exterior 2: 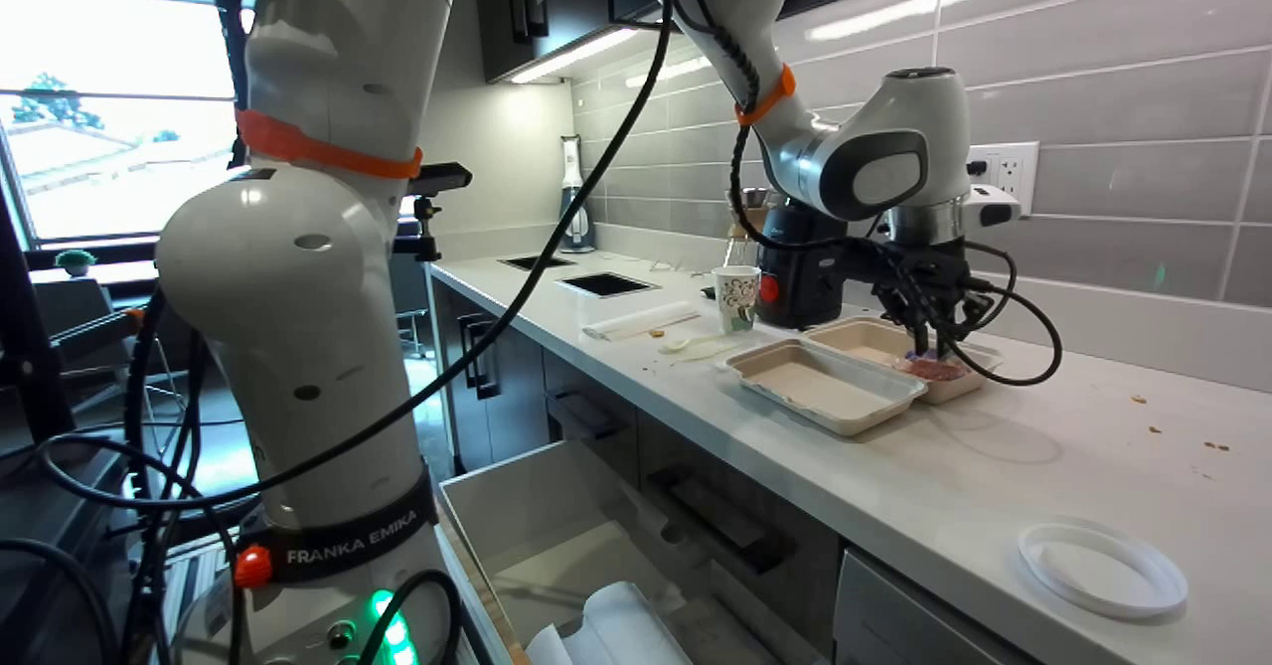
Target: Put the orange object in the carton box inside the pack
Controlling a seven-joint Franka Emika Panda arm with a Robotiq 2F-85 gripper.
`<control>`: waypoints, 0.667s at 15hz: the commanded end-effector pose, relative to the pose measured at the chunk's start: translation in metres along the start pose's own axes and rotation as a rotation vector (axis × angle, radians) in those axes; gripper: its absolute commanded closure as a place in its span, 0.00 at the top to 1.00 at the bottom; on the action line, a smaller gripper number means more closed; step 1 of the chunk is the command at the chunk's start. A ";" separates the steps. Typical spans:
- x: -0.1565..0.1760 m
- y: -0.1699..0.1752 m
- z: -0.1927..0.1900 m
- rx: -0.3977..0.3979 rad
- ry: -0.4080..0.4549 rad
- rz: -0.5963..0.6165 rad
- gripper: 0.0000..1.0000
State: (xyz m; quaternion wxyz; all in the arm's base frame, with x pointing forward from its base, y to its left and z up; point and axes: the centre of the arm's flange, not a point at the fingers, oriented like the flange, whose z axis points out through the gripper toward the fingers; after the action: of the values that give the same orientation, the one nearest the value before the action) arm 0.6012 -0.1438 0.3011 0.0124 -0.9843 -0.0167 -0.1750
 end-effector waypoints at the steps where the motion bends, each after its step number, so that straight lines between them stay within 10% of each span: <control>1: 0.000 0.005 -0.004 0.003 -0.020 0.000 0.60; 2: 0.000 0.005 -0.006 0.001 -0.021 0.000 0.16; 10: 0.002 -0.001 -0.028 0.013 0.004 -0.008 0.00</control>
State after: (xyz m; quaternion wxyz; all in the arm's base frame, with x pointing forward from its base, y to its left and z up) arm 0.6007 -0.1467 0.3130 0.0099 -0.9830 -0.0169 -0.1827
